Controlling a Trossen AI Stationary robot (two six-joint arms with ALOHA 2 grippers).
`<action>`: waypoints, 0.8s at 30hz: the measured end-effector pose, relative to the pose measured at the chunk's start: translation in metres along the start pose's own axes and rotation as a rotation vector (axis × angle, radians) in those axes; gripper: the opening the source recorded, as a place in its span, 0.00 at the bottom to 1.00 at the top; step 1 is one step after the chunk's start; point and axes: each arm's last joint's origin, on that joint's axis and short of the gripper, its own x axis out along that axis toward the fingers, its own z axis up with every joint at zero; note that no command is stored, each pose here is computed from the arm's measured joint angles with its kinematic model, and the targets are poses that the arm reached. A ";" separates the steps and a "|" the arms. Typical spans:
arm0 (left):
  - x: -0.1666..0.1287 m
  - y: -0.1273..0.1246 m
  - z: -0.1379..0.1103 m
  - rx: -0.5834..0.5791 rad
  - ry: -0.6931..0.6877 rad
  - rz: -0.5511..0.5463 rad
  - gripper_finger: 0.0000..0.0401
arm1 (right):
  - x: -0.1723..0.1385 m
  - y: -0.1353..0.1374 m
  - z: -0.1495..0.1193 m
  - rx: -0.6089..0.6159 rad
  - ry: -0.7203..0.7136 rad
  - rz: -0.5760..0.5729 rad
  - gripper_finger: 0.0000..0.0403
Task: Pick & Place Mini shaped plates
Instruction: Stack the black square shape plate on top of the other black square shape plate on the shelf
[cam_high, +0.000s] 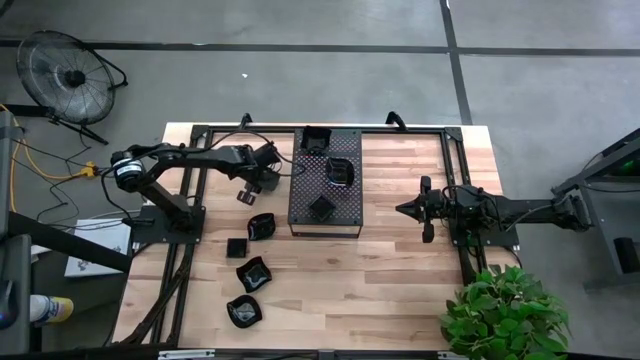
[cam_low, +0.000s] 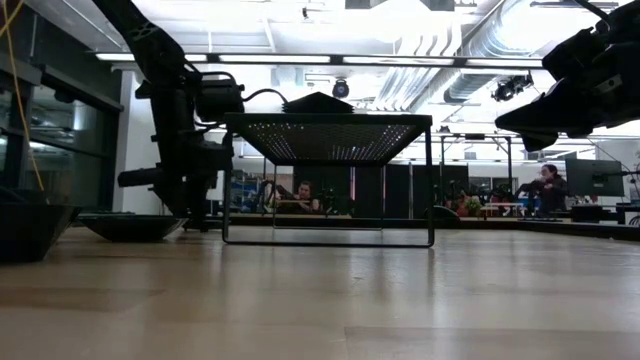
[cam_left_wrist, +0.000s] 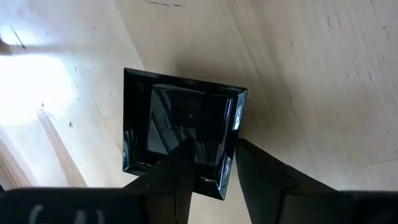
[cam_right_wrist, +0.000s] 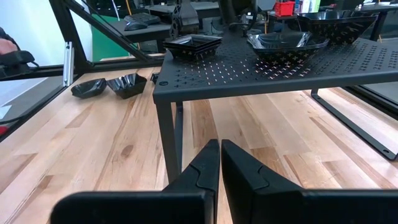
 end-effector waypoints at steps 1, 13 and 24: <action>0.000 0.000 0.000 0.003 -0.002 -0.001 0.27 | 0.000 0.000 0.000 0.000 0.000 0.000 0.03; 0.000 0.000 0.000 0.004 -0.008 -0.007 0.15 | 0.000 0.000 0.000 0.000 0.000 0.000 0.03; 0.000 -0.001 0.000 -0.003 -0.006 -0.016 0.05 | 0.000 0.000 0.000 0.000 0.000 0.000 0.03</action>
